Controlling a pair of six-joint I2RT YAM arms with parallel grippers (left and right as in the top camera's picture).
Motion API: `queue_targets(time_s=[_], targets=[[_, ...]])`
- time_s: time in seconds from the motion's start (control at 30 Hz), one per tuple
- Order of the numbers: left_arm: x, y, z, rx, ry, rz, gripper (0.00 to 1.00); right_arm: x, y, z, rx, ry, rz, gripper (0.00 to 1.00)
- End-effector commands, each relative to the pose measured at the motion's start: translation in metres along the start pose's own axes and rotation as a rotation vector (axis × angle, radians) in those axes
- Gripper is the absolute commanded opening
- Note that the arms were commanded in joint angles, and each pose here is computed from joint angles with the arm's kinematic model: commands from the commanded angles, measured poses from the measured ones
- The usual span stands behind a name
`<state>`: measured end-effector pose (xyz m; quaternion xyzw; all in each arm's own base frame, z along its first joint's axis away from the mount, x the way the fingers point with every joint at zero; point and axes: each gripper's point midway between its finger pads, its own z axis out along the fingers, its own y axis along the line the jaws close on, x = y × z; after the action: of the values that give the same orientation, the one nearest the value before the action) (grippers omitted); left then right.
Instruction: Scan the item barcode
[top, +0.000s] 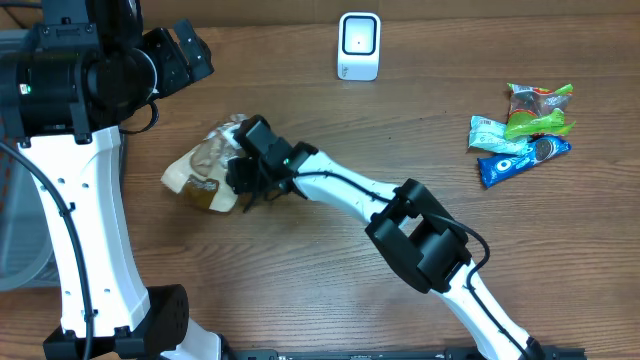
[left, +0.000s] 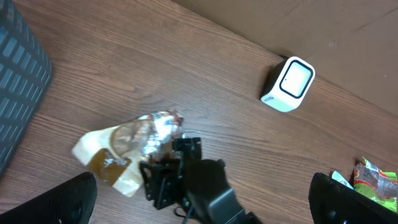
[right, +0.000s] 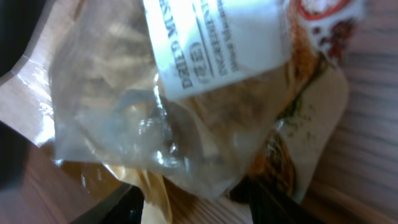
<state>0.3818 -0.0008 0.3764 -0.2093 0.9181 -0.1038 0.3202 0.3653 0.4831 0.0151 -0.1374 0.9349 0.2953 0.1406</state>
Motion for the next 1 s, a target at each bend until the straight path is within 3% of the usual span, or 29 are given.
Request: queue_targets(time_s=[0.0, 0.17, 0.3, 0.43, 0.67, 0.77, 0.97], targets=[[-0.001, 0.001, 0.001, -0.009, -0.003, -0.013, 1.0, 0.004, -0.047, -0.009, 0.135, 0.082, 0.057, 0.55], [-0.001, 0.001, 0.001, -0.009, -0.004, -0.013, 1.0, 0.019, -0.09, -0.06, 0.354, 0.254, 0.035, 0.67], [-0.001, 0.001, 0.001, -0.009, -0.004, -0.013, 1.0, 0.046, -0.14, -0.123, 0.586, 0.454, 0.065, 0.85], [-0.001, 0.001, 0.001, -0.009, -0.004, -0.013, 1.0, 0.047, -0.158, -0.148, 0.65, 0.495, 0.089, 0.94], [-0.001, 0.001, 0.001, -0.009, -0.003, -0.013, 1.0, -0.036, -0.135, -0.227, 0.511, 0.199, 0.129, 1.0], [-0.001, 0.001, 0.001, -0.009, -0.004, -0.013, 1.0, -0.066, -0.13, -0.266, 0.413, 0.057, 0.237, 1.0], [-0.001, 0.001, 0.001, -0.009, -0.004, -0.013, 1.0, -0.075, -0.132, -0.264, 0.17, 0.086, 0.357, 1.0]])
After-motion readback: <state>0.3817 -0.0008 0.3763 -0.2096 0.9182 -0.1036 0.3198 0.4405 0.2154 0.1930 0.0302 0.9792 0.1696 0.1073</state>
